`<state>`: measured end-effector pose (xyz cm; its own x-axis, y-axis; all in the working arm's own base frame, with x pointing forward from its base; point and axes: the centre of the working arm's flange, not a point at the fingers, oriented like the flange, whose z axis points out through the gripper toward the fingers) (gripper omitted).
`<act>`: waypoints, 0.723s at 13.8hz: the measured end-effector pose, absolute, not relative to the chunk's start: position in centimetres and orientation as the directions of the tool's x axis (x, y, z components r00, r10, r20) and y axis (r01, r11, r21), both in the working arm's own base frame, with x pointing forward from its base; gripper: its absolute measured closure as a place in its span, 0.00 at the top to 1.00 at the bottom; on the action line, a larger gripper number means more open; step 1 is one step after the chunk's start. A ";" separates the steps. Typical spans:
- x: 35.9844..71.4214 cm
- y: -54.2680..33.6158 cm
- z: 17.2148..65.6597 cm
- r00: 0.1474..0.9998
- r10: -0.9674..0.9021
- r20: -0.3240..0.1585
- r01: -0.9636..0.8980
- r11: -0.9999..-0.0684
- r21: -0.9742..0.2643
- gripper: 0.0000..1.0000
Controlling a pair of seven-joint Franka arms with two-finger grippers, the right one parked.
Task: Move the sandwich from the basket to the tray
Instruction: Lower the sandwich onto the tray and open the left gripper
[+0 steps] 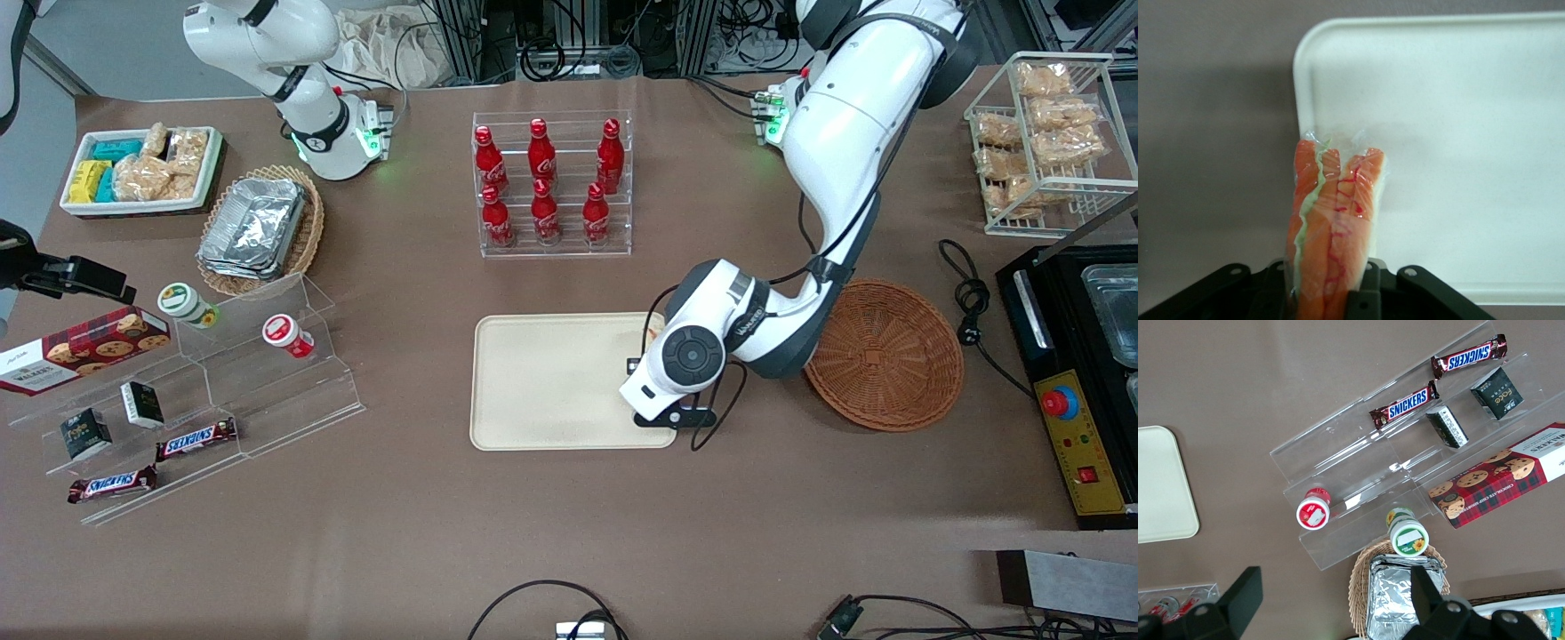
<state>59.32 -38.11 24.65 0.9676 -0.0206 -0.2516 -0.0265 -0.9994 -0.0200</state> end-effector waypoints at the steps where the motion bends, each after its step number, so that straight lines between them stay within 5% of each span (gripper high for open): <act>1: 59.1 -38.4 24.3 0.966 -0.025 -0.256 -0.032 -0.999 -0.022 0.18; 3: 58.7 -38.8 23.6 0.964 -0.031 -0.265 -0.039 -0.999 -0.025 0.28; 10: 59.1 -39.2 24.6 0.968 -0.034 -0.247 -0.041 -0.999 -0.022 0.99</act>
<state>59.15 -39.19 24.59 0.9684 -0.0340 -0.2471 -0.0406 -0.9989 -0.0215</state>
